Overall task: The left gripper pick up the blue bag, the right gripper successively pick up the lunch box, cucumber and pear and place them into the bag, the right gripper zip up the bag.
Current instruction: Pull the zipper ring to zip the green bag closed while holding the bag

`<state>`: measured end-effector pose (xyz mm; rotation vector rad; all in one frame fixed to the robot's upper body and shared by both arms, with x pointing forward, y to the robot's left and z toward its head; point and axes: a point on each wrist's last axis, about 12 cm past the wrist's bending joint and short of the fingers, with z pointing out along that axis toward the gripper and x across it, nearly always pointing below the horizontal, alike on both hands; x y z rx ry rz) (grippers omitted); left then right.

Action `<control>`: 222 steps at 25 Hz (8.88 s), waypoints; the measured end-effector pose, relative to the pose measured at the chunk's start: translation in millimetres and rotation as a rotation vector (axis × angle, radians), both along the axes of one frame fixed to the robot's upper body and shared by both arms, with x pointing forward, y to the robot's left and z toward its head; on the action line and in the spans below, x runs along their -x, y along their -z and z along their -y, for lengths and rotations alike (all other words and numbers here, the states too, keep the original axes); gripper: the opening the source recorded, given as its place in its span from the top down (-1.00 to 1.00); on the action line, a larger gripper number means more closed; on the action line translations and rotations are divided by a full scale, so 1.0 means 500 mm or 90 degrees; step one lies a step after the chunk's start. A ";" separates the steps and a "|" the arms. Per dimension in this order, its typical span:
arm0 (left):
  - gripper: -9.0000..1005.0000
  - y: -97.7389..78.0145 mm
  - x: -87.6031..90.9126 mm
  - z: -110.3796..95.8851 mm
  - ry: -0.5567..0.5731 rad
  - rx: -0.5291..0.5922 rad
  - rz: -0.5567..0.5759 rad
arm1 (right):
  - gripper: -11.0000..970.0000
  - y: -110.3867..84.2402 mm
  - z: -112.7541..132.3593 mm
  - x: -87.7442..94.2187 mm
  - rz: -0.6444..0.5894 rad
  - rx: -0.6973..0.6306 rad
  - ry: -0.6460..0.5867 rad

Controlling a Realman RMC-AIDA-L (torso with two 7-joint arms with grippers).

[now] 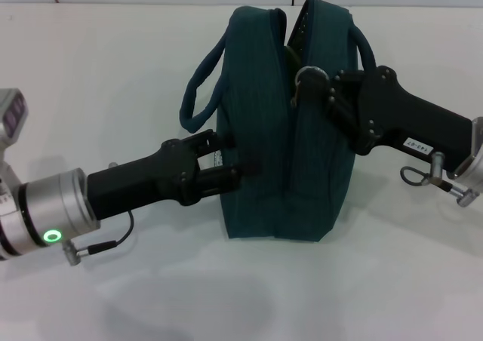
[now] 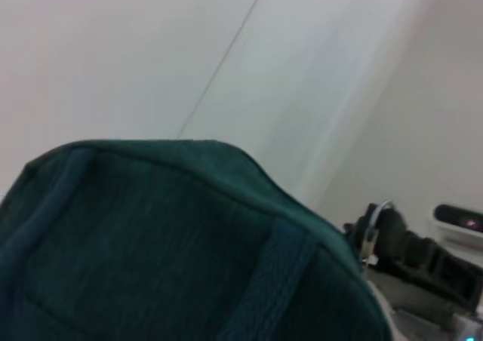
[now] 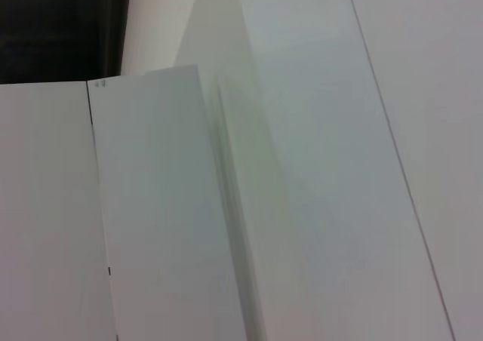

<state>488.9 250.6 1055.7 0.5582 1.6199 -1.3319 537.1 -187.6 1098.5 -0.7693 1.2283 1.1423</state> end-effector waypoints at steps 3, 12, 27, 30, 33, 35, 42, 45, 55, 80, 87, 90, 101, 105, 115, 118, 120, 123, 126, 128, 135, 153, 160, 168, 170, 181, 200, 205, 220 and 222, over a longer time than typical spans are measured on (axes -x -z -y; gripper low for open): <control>-0.54 0.002 -0.008 0.002 -0.012 -0.007 -0.004 | 0.96 -0.002 -0.004 -0.003 0.002 0.003 -0.002; -0.34 0.002 -0.017 0.010 -0.024 -0.008 0.014 | 0.96 -0.003 -0.006 -0.005 0.003 0.004 -0.004; 0.49 -0.001 -0.020 0.023 0.009 -0.017 0.019 | 0.96 -0.009 -0.006 -0.010 0.005 -0.004 0.001; 0.55 0.001 -0.017 0.027 0.026 -0.024 0.016 | 0.96 -0.012 -0.005 -0.013 0.006 -0.013 0.009; 0.64 0.002 -0.014 0.032 0.044 -0.028 0.014 | 0.96 -0.017 -0.001 -0.018 0.007 -0.026 0.022; 0.76 0.000 -0.010 0.034 0.058 -0.026 0.015 | 0.96 -0.020 0.001 -0.020 0.008 -0.030 0.027; 0.85 -0.007 0.006 0.041 0.125 -0.024 0.027 | 0.96 -0.021 0.004 -0.030 0.001 -0.030 0.048; 0.86 -0.006 0.012 0.048 0.160 -0.034 0.027 | 0.96 -0.019 0.005 -0.034 -0.003 -0.026 0.058; 0.86 -0.008 0.027 0.051 0.214 -0.037 0.029 | 0.96 -0.007 0.004 -0.053 -0.026 0.010 0.096; 0.52 -0.017 -0.029 -0.058 -0.055 -0.092 0.071 | 0.96 0.000 0.057 -0.038 -0.027 -0.053 0.183; 0.26 -0.074 -0.056 -0.057 -0.038 -0.077 0.127 | 0.96 0.000 0.062 -0.041 -0.036 -0.062 0.194; -0.02 -0.101 -0.070 -0.052 -0.018 -0.074 0.131 | 0.96 0.000 0.063 -0.042 -0.037 -0.067 0.199; -0.38 -0.263 -0.151 0.063 0.122 -0.207 0.066 | 0.96 -0.001 0.063 -0.045 -0.040 -0.066 0.203; -0.35 -0.296 -0.168 0.108 0.097 -0.283 0.052 | 0.96 0.000 0.062 -0.047 -0.043 -0.061 0.205; -0.28 -0.309 -0.177 0.179 0.116 -0.373 0.022 | 0.96 0.000 0.061 -0.049 -0.043 -0.060 0.207; -0.25 -0.309 -0.180 0.180 0.109 -0.387 0.016 | 0.96 0.000 0.061 -0.050 -0.043 -0.060 0.208; -0.24 -0.305 -0.185 0.178 0.099 -0.398 0.008 | 0.96 0.000 0.061 -0.050 -0.043 -0.059 0.208; -0.22 -0.302 -0.186 0.176 0.095 -0.404 0.013 | 0.96 0.000 0.061 -0.051 -0.043 -0.058 0.208; -0.12 -0.303 -0.186 0.173 0.093 -0.400 0.021 | 0.96 0.000 0.061 -0.051 -0.043 -0.058 0.208; 0.04 -0.304 -0.187 0.173 0.091 -0.400 0.022 | 0.96 0.000 0.061 -0.051 -0.043 -0.058 0.208; 0.52 -0.303 -0.188 0.176 0.095 -0.410 0.026 | 0.96 0.000 0.061 -0.051 -0.044 -0.059 0.209; 0.79 -0.333 -0.171 0.158 0.128 -0.310 0.072 | 0.96 0.069 0.139 -0.053 -0.171 -0.043 0.373; 0.97 -0.333 -0.171 0.158 0.129 -0.306 0.075 | 0.96 0.082 0.142 -0.058 -0.200 -0.027 0.393; 0.97 -0.332 -0.169 0.157 0.128 -0.298 0.081 | 0.96 0.054 0.129 -0.046 -0.151 -0.076 0.342; 0.97 -0.333 -0.167 0.155 0.128 -0.288 0.086 | 0.96 0.046 0.126 -0.042 -0.136 -0.092 0.325; 0.46 -0.313 -0.167 0.176 0.119 -0.314 0.123 | 0.96 -0.005 0.086 -0.049 -0.073 -0.134 0.239; -0.06 -0.304 -0.178 0.185 0.100 -0.368 0.141 | 0.96 -0.015 0.069 -0.054 -0.063 -0.134 0.215; 0.16 -0.302 -0.179 0.186 0.100 -0.376 0.141 | 0.96 -0.015 0.068 -0.055 -0.063 -0.133 0.215; 0.88 -0.304 -0.178 0.185 0.106 -0.376 0.144 | 0.96 -0.009 0.075 -0.056 -0.073 -0.129 0.230; 0.88 -0.306 -0.177 0.186 0.107 -0.376 0.146 | 0.95 -0.005 0.078 -0.056 -0.078 -0.127 0.239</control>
